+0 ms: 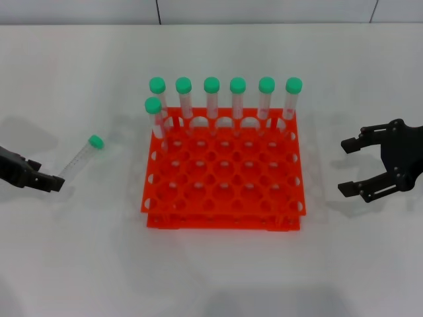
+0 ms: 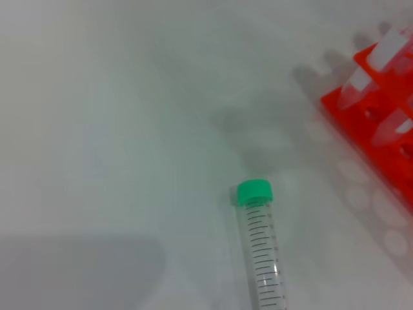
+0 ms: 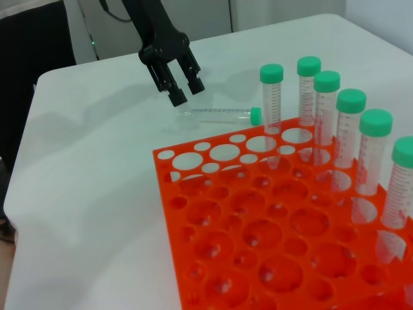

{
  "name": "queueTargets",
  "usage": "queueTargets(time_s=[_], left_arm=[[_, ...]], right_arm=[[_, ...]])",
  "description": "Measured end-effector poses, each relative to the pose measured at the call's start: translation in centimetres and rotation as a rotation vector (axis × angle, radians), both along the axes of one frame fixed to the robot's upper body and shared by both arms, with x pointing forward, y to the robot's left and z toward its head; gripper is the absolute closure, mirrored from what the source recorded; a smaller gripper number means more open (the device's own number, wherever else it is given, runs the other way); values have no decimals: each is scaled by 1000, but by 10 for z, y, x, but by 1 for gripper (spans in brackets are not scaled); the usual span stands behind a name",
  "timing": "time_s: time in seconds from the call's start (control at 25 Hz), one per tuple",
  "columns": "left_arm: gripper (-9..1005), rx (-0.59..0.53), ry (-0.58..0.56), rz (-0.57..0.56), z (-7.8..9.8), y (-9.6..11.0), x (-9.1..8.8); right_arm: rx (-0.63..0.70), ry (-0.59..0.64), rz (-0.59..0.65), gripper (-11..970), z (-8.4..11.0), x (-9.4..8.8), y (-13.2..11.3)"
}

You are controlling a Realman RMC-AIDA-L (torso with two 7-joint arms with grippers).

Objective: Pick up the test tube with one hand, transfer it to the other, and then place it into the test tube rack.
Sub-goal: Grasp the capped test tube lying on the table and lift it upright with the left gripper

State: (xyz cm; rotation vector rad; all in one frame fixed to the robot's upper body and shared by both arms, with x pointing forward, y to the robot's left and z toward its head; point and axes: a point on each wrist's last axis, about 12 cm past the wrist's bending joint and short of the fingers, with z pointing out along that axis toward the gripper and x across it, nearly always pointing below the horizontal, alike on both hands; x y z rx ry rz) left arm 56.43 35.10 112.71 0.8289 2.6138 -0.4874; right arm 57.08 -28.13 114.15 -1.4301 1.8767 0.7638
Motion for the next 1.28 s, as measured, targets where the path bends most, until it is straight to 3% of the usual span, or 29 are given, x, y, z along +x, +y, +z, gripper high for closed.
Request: queueTargets(time_s=[0.52,1.12,1.2,1.28], left_arm=[[347,20,32,12,-17,-7,4],[350,52,72,61,-18,-13,10],[588,62,80,53,-20,-16,11],[639,72,86,48,-20,-19,11]], right_arm=[[-3,-10,-10,90,-2,2,3],[-15,-18,-1,90,-1,5,8],[-15,-18,-1,90,-1,5,8],[-16,-18,-1,91,-1,5,8]])
